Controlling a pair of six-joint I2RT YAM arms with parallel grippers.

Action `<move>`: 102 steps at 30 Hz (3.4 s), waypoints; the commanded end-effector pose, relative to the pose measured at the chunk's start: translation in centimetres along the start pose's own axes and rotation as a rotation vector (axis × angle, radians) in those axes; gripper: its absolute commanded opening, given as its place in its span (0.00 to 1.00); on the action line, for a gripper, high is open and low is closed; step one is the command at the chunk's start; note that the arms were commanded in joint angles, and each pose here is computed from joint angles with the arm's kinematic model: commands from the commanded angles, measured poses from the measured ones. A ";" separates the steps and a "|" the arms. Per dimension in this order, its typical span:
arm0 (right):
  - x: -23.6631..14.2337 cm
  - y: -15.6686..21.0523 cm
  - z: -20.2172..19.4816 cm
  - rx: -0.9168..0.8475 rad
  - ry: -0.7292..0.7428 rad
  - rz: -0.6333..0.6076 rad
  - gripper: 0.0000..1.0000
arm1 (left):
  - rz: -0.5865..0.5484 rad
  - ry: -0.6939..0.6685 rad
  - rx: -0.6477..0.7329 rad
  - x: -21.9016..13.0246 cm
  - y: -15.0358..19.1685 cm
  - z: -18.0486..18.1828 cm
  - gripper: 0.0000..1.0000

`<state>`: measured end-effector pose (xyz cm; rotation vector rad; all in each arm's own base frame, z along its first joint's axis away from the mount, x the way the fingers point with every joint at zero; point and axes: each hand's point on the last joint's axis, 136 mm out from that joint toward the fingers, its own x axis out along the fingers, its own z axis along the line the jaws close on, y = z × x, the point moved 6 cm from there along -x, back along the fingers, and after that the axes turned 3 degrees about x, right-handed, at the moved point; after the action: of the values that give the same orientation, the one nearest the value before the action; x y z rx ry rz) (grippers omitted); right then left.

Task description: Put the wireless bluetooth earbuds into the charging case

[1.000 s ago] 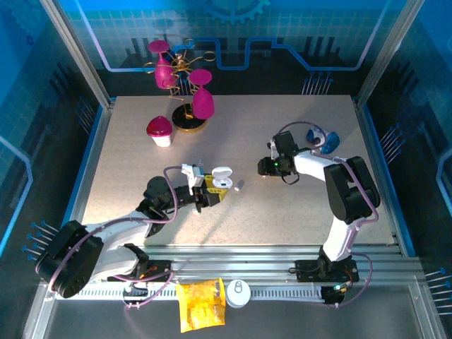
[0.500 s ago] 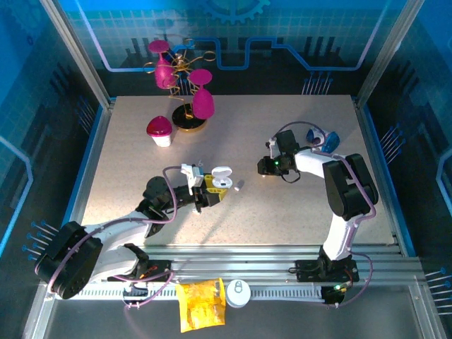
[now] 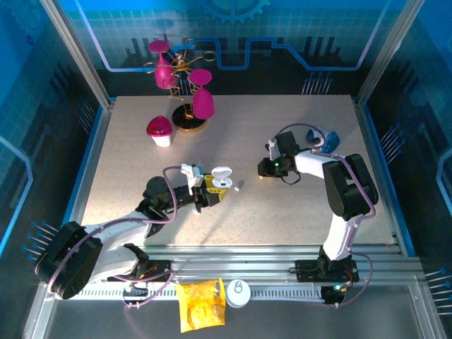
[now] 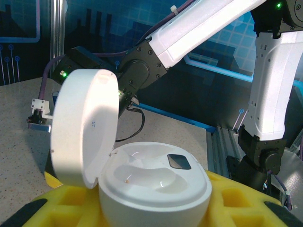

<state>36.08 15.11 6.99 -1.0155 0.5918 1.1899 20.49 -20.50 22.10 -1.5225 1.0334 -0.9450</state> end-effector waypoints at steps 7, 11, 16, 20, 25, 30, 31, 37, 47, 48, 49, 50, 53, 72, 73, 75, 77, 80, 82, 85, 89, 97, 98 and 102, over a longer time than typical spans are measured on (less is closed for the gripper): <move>-0.8 0.4 0.1 0.024 -0.020 0.000 0.19 | -0.031 0.028 0.040 0.2 -1.2 -0.2 0.29; -1.3 0.4 0.2 0.031 -0.019 -0.015 0.20 | -0.031 0.028 0.040 0.2 -1.1 -0.1 0.29; -1.6 0.7 0.2 0.045 -0.015 -0.025 0.17 | -0.028 0.024 0.039 0.2 -1.0 0.0 0.29; -2.8 1.1 0.0 0.064 0.024 -0.062 0.18 | -0.014 0.005 0.041 0.2 -0.6 0.3 0.29; -5.4 1.6 0.4 0.083 0.070 -0.134 0.18 | 0.010 -0.039 0.063 0.5 0.3 1.1 0.28; -8.8 1.8 2.6 0.058 0.073 -0.207 0.19 | 0.024 -0.089 0.092 1.2 1.3 2.6 0.28; -9.6 2.0 3.2 0.049 0.076 -0.221 0.19 | 0.025 -0.098 0.098 1.4 1.5 2.9 0.28; -14.3 2.5 7.3 -0.029 0.065 -0.306 0.19 | 0.003 -0.140 0.128 2.4 2.0 4.5 0.28; -17.3 3.9 14.7 -0.175 -0.041 -0.357 0.19 | -0.031 -0.134 0.122 3.3 2.4 5.4 0.27; -17.3 4.0 15.4 -0.188 -0.052 -0.359 0.19 | -0.030 -0.133 0.122 3.3 2.5 5.3 0.27; -17.5 4.1 16.0 -0.200 -0.062 -0.362 0.19 | -0.027 -0.134 0.124 3.3 2.5 5.4 0.27; -17.5 4.2 16.5 -0.209 -0.069 -0.363 0.19 | -0.026 -0.136 0.124 3.3 2.5 5.3 0.27; -17.5 4.3 17.9 -0.233 -0.097 -0.363 0.19 | -0.019 -0.141 0.125 3.2 2.6 5.4 0.27; -14.6 4.7 22.6 -0.302 -0.176 -0.322 0.19 | -0.025 -0.153 0.140 2.9 2.2 5.2 0.26; -14.4 4.7 22.7 -0.304 -0.175 -0.320 0.19 | -0.026 -0.150 0.140 2.9 2.1 5.1 0.26; -14.0 4.6 22.7 -0.304 -0.172 -0.314 0.19 | -0.028 -0.152 0.142 2.9 2.0 5.1 0.26; -13.7 4.6 22.8 -0.306 -0.171 -0.307 0.19 | -0.032 -0.153 0.145 2.9 1.8 5.0 0.26; -13.0 4.6 22.8 -0.302 -0.165 -0.297 0.19 | -0.034 -0.154 0.147 2.9 1.6 5.0 0.26; -12.7 4.7 22.9 -0.299 -0.163 -0.293 0.18 | -0.033 -0.155 0.148 2.9 1.5 5.0 0.26; -12.5 4.8 23.0 -0.298 -0.162 -0.292 0.18 | -0.030 -0.159 0.148 2.9 1.6 5.0 0.26; -12.8 4.7 22.9 -0.296 -0.153 -0.312 0.18 | -0.029 -0.163 0.147 2.9 1.6 5.1 0.26; -12.9 4.5 23.2 -0.270 -0.153 -0.349 0.14 | -0.030 -0.165 0.141 3.1 1.6 5.3 0.26; -12.9 4.5 23.4 -0.276 -0.150 -0.352 0.14 | -0.032 -0.167 0.140 3.1 1.6 5.3 0.26; -12.4 4.8 23.6 -0.307 -0.118 -0.357 0.18 | -0.033 -0.175 0.137 3.0 1.6 5.4 0.26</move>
<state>25.15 28.92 25.73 -1.2304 0.1664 1.0339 25.79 -21.93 18.25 -1.4952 0.8744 -0.8269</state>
